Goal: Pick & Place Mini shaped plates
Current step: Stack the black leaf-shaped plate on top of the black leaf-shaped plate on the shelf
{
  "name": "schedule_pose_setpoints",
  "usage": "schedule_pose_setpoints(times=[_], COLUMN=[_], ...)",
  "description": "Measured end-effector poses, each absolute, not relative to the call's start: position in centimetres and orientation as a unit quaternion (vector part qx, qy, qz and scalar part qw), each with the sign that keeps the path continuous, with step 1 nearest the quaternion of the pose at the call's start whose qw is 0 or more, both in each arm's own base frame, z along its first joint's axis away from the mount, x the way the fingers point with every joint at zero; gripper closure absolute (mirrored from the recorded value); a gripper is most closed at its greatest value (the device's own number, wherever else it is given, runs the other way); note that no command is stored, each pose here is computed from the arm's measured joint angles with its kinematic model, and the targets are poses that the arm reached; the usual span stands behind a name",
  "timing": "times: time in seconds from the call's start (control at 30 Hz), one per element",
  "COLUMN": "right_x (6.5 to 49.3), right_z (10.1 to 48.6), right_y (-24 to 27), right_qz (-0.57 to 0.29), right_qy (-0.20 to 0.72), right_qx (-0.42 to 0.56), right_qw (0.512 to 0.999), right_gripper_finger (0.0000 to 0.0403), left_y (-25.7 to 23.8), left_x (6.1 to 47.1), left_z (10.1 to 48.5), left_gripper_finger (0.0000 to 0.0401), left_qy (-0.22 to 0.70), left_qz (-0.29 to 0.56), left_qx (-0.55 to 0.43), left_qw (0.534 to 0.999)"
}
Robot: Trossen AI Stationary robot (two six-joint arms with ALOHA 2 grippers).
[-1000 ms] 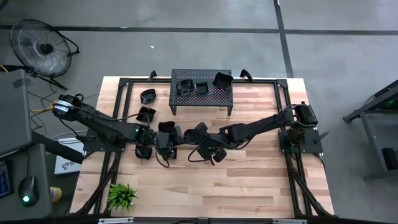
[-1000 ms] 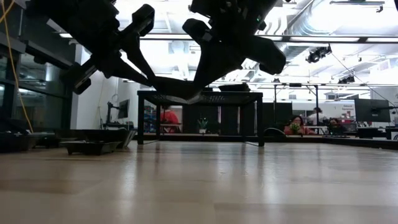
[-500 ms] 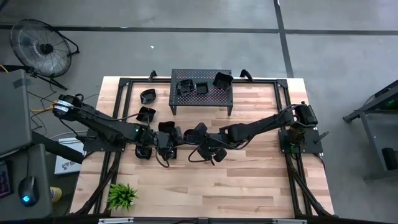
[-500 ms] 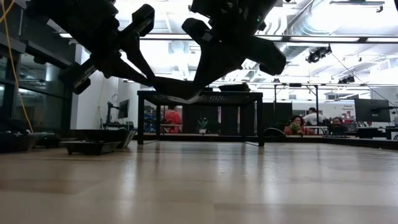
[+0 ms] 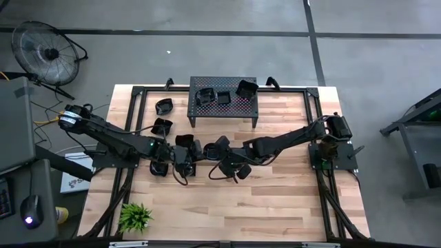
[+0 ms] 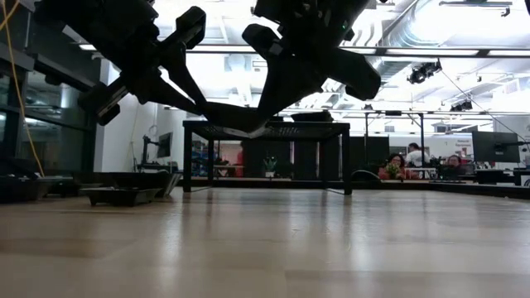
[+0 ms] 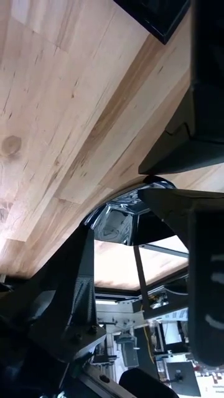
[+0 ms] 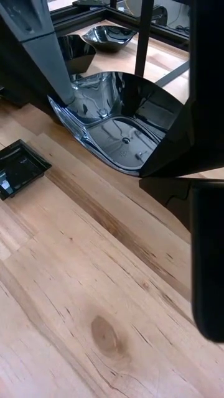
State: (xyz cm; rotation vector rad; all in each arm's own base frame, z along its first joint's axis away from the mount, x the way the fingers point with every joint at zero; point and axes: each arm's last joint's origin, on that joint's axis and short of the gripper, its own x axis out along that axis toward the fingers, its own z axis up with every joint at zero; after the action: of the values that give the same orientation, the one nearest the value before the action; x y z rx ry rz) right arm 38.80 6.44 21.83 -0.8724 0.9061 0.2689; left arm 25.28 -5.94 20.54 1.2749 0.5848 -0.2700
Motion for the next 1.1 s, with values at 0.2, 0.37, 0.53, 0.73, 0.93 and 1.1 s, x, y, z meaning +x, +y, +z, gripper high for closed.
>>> schedule_pose_setpoints(times=[0.2, 0.37, 0.53, 0.73, 0.93, 1.1], right_x=[38.8, 38.8, 39.0, 39.4, 39.4, 38.9], right_z=[21.8, 21.9, 21.9, 22.3, 22.9, 23.7], right_y=[6.5, 6.5, 6.6, 6.6, 7.1, 7.6], right_qz=[0.125, 0.126, 0.136, 0.103, 0.039, -0.029], right_qy=[0.422, 0.42, 0.411, 0.394, 0.384, 0.388], right_qx=[-0.413, -0.412, -0.401, -0.409, -0.437, -0.45], right_qw=[0.797, 0.798, 0.808, 0.817, 0.813, 0.803], right_gripper_finger=[0.0402, 0.0386, 0.033, 0.025, 0.0202, 0.0195], left_y=[-5.9, -5.9, -6.0, -6.0, -5.9, -5.7], left_x=[25.3, 25.3, 25.3, 25.3, 25.2, 25.2], left_z=[20.5, 20.4, 20.5, 20.5, 20.5, 20.5], left_gripper_finger=[0.0365, 0.0395, 0.0396, 0.0399, 0.04, 0.04], left_qy=[0.268, 0.271, 0.268, 0.269, 0.275, 0.289], left_qz=[-0.124, -0.126, -0.125, -0.124, -0.118, -0.086], left_qx=[0.585, 0.585, 0.584, 0.581, 0.574, 0.562], left_qw=[0.755, 0.754, 0.756, 0.758, 0.762, 0.77])
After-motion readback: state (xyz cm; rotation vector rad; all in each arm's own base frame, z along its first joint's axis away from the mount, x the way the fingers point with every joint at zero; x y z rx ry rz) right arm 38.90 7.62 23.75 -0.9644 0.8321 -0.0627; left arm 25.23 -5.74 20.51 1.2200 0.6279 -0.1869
